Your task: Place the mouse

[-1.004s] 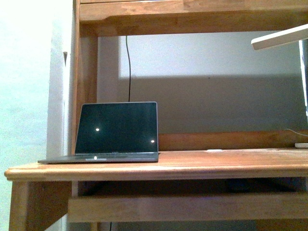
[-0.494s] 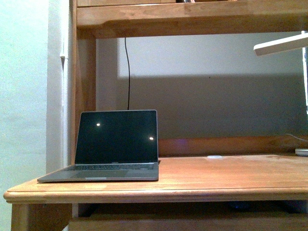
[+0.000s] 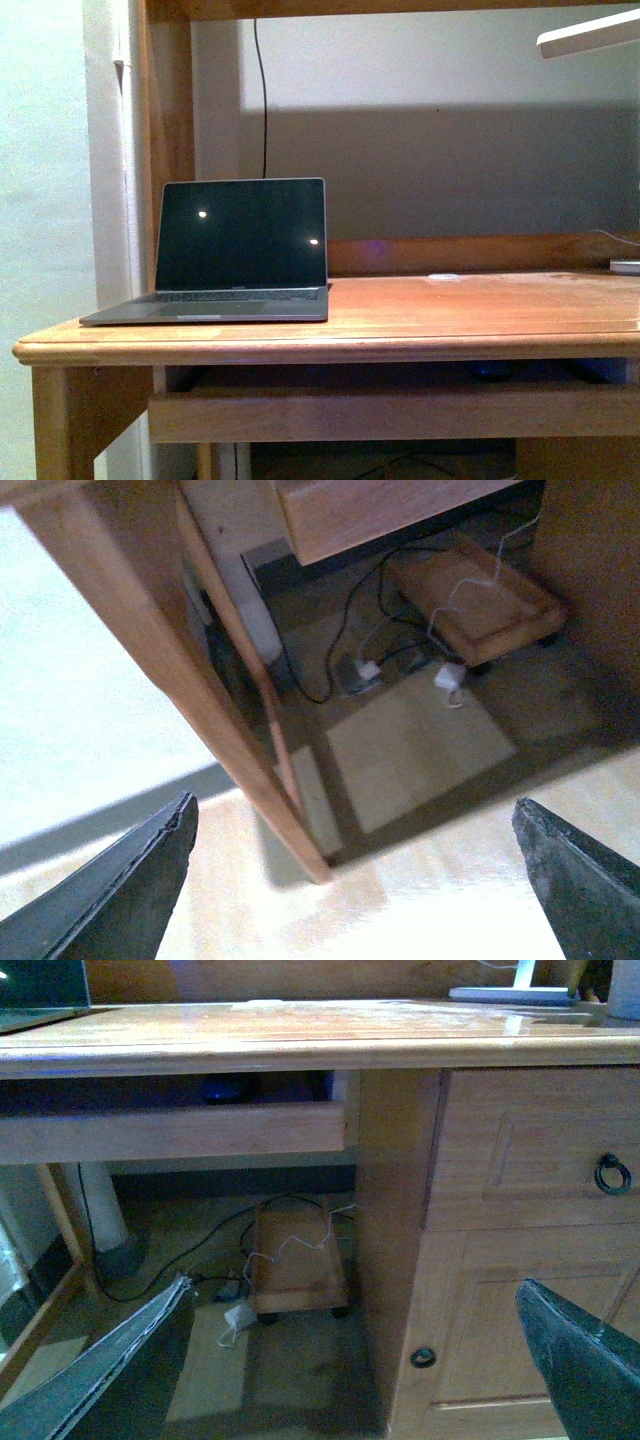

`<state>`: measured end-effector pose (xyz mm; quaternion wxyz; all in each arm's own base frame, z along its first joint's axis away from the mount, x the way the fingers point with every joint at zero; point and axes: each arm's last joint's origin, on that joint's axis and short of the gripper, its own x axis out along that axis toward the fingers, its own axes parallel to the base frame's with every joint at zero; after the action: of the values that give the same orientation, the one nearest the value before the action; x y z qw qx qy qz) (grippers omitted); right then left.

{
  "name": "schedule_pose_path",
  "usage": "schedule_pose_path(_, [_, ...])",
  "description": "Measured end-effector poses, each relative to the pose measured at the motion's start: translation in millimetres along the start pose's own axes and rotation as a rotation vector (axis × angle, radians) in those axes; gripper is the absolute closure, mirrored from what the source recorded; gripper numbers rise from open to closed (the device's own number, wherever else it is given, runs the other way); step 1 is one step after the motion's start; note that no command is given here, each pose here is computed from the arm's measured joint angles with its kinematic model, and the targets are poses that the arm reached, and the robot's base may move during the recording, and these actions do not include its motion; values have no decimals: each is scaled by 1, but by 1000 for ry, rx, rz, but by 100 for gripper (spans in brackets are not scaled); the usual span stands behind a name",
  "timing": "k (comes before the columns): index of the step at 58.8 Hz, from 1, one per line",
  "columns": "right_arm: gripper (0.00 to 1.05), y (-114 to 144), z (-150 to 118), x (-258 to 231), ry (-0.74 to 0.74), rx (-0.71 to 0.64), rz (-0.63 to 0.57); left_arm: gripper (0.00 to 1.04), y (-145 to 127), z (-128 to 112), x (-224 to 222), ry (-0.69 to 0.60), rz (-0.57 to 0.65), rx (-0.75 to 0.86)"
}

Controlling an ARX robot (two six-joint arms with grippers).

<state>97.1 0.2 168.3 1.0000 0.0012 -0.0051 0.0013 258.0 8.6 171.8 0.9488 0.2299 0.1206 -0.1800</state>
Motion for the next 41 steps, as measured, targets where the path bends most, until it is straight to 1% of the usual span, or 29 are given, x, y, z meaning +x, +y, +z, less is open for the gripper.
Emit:
schedule_pose_path(4, [8, 0, 0, 0, 0, 0, 0, 8, 5, 5, 18, -21, 19, 184])
schedule_pose_path(5, [8, 0, 0, 0, 0, 0, 0, 8, 6, 5, 20, -26, 20, 198])
schedule_pose_path(11, [8, 0, 0, 0, 0, 0, 0, 8, 14, 14, 49, -101, 46, 487])
schedule_pose_path(18, [8, 0, 0, 0, 0, 0, 0, 8, 20, 18, 73, -156, 65, 696])
schedule_pose_path(25, [8, 0, 0, 0, 0, 0, 0, 8, 22, 16, 94, -195, 57, 827])
schedule_pose_path(41, [8, 0, 0, 0, 0, 0, 0, 8, 23, 7, 140, -282, 42, 1003])
